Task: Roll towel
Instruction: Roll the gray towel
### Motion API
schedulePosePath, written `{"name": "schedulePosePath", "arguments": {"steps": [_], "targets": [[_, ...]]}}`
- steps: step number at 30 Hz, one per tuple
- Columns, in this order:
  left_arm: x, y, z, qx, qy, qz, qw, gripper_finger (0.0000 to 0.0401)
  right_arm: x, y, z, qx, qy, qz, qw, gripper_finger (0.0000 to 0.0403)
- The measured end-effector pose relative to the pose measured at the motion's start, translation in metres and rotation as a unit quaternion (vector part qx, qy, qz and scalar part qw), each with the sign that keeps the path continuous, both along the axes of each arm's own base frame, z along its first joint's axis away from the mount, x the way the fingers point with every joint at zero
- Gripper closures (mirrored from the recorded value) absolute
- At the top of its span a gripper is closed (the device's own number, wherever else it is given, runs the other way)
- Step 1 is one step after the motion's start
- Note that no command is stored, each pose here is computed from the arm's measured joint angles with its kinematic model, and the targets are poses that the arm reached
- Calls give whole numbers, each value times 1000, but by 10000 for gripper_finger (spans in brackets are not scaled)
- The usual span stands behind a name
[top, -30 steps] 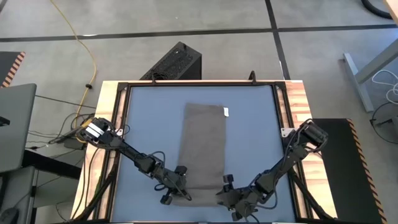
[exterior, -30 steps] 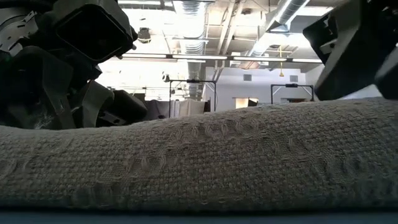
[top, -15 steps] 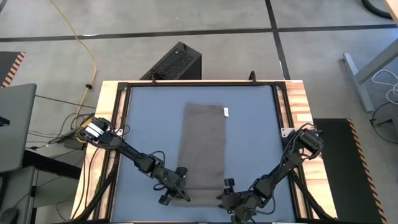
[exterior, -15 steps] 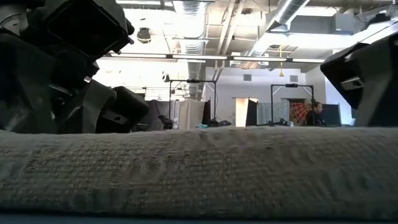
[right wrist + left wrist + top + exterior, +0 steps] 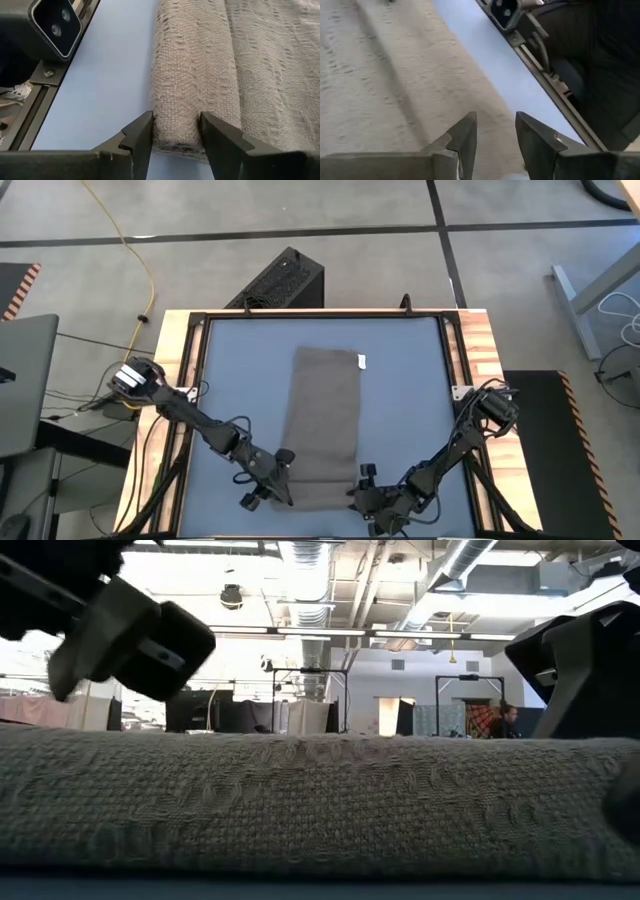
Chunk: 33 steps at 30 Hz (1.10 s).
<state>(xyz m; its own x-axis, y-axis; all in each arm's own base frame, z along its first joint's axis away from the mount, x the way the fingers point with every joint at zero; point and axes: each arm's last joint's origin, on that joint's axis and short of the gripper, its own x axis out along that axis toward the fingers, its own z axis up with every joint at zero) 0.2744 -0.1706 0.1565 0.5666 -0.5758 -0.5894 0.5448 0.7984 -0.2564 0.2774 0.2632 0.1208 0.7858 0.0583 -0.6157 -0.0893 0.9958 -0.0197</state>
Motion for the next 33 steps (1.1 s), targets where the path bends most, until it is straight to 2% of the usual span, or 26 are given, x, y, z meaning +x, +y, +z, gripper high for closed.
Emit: {"name": "schedulePosePath", "arguments": {"steps": [6, 12, 18, 22, 28, 33], "targets": [[-18, -20, -9, 31, 33, -32, 998, 277, 1, -2, 0, -3, 1, -4, 1000, 214], [-24, -28, -11, 94, -18, -39, 995, 277, 6, -7, 0, -4, 2, -13, 1000, 214], [-27, -33, -17, 123, -24, -18, 992, 277, 7, -9, -1, 13, 3, -29, 1000, 214], [-29, -33, -32, 143, -13, 15, 990, 277, 7, -9, -1, 16, 3, -31, 999, 214], [-26, -37, -53, 119, 24, 60, 991, 277, 6, -10, -2, 37, 13, -54, 998, 227], [-25, -36, -58, 95, 55, 90, 990, 302, 5, -9, -2, 67, 34, -49, 996, 295]]}}
